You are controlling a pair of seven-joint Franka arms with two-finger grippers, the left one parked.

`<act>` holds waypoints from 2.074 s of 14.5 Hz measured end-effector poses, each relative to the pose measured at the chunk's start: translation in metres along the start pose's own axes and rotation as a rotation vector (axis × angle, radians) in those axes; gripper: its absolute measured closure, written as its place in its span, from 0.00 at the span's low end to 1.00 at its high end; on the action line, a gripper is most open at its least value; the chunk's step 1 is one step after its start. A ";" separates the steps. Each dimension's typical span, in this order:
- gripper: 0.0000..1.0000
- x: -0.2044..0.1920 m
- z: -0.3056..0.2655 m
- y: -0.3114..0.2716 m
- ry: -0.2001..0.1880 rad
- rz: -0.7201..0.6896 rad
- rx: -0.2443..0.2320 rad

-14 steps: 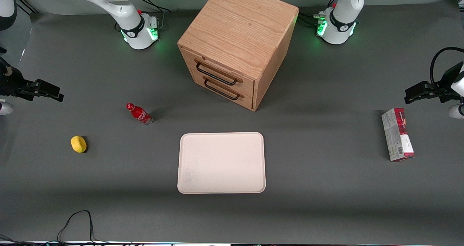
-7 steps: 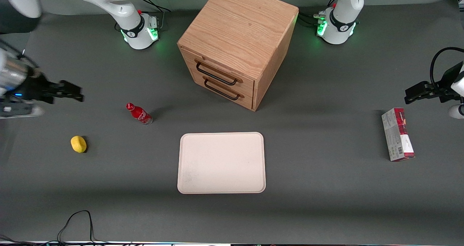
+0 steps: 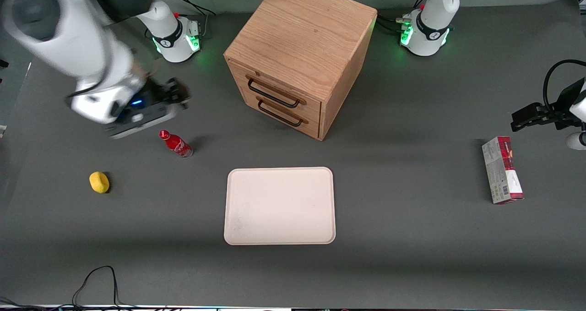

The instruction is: Open upper drawer

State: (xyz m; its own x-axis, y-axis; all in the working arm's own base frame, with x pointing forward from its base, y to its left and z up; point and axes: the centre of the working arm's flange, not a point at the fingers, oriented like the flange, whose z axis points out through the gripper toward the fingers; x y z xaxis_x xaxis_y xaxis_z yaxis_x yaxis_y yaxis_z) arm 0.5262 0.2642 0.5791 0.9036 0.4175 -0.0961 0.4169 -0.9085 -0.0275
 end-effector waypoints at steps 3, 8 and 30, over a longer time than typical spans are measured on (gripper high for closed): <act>0.00 0.002 0.010 -0.085 0.022 -0.142 -0.010; 0.00 -0.007 0.027 -0.172 0.033 -0.312 -0.019; 0.00 0.016 0.123 -0.148 -0.014 -0.500 0.164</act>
State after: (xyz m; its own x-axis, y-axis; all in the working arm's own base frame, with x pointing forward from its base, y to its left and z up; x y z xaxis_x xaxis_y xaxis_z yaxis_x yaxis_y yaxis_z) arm 0.4673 0.4035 0.4590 0.5959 0.8018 -0.0451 0.7752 -0.5890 -0.2283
